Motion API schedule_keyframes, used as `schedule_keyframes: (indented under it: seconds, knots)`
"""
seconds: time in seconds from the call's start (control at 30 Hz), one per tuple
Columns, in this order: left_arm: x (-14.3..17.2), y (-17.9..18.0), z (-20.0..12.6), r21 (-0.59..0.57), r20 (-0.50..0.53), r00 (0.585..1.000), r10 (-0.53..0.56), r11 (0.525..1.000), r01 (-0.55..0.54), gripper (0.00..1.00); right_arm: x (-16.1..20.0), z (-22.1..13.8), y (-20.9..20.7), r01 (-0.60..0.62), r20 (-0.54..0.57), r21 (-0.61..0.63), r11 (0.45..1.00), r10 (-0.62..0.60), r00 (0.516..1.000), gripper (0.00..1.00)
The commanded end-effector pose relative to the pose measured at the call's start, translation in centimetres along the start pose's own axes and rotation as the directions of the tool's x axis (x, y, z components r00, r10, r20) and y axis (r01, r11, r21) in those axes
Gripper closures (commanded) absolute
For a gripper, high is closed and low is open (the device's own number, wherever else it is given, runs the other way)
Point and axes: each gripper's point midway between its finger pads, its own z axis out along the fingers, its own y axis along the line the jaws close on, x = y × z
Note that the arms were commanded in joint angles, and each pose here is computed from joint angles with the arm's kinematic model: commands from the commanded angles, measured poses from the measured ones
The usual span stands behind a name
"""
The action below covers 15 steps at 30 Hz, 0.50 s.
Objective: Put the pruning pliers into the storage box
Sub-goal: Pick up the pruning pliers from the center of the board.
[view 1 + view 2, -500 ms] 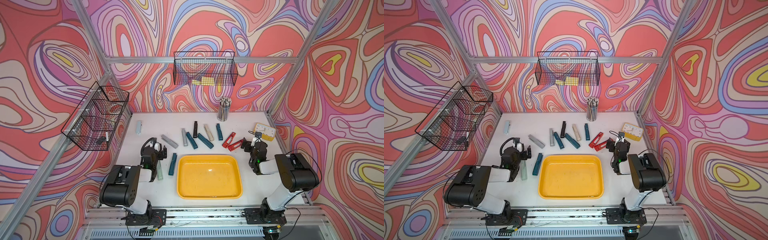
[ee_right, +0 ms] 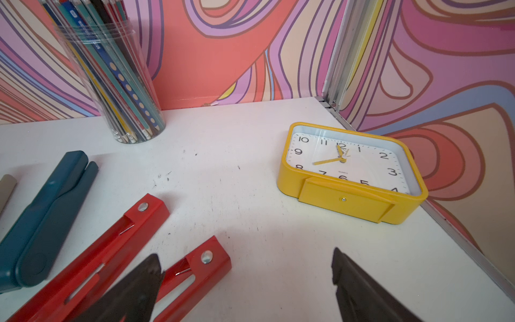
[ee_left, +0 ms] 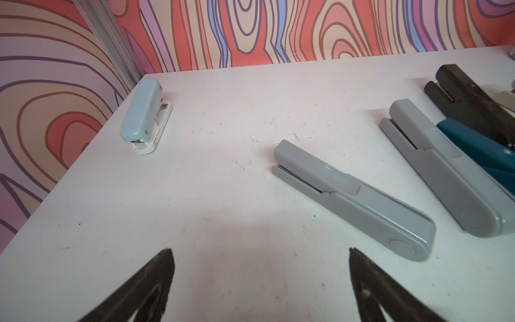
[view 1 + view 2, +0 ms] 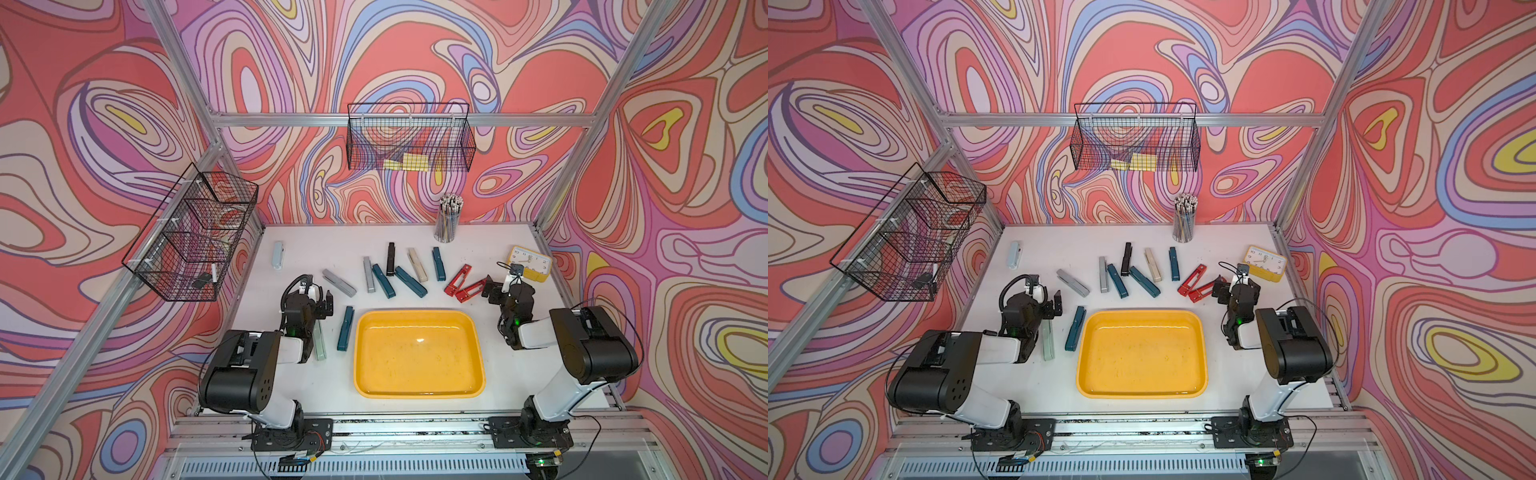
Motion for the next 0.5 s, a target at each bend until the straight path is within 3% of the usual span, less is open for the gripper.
schedule_keyframes:
  seconds: [0.0, 0.47]
  knots:
    - [-0.97, 0.06, 0.25, 0.004, 0.027, 1.0, 0.004, 1.0, -0.004, 0.01, -0.52, 0.13, 0.12, -0.001, 0.015, -0.002, 1.0, 0.001, 1.0, 0.02]
    - [-0.98, 0.09, 0.24, 0.005, 0.028, 1.0, 0.003, 1.0, -0.003, 0.0, -0.6, 0.05, 0.14, -0.003, 0.018, -0.003, 1.0, 0.003, 1.0, 0.02]
